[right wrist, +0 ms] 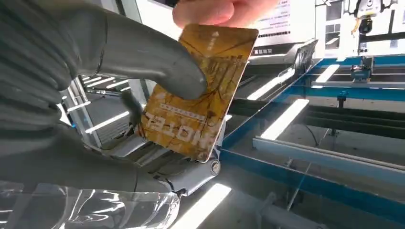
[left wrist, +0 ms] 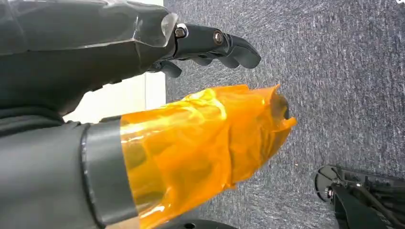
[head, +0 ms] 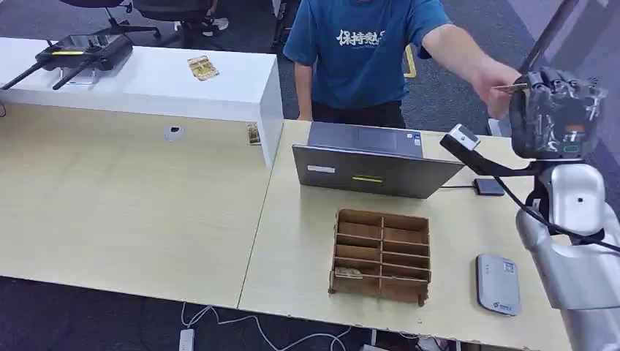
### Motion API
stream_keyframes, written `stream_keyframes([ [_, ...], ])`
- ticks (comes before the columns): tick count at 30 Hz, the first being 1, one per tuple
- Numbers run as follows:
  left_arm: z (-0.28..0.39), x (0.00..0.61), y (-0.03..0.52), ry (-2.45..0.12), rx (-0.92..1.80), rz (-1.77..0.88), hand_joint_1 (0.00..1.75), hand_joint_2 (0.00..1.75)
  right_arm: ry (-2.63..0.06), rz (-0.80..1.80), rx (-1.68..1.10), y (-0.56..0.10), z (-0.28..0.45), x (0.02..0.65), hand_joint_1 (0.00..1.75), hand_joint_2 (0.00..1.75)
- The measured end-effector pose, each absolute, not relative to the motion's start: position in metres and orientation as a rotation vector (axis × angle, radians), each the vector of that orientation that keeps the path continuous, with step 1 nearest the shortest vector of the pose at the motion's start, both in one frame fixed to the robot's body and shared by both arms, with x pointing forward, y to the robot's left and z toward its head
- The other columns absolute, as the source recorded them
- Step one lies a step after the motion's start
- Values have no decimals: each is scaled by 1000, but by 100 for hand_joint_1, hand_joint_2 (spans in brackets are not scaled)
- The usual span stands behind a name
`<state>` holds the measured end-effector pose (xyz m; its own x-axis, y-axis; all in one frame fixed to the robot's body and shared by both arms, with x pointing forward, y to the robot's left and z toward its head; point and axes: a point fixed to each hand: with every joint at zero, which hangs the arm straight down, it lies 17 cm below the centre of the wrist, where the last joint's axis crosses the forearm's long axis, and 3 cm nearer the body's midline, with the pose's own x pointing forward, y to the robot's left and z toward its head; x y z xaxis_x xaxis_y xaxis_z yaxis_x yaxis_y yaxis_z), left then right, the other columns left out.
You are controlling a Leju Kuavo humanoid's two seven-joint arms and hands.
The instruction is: Pass the card to the sensor for recognition and then transmit it.
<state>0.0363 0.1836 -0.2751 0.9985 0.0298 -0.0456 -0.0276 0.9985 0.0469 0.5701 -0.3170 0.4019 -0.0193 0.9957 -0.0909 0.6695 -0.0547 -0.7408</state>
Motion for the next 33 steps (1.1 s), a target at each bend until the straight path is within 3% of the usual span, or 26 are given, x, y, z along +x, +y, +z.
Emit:
stream_keyframes([
  [23, -275, 36, 184, 47, 46, 32, 0, 0, -1731, 876, -1738, -317, 391, 570, 175, 175],
  [33, -275, 38, 185, 38, 59, 82, 0, 0, -1833, 540, -897, -324, 345, 591, 175, 175],
])
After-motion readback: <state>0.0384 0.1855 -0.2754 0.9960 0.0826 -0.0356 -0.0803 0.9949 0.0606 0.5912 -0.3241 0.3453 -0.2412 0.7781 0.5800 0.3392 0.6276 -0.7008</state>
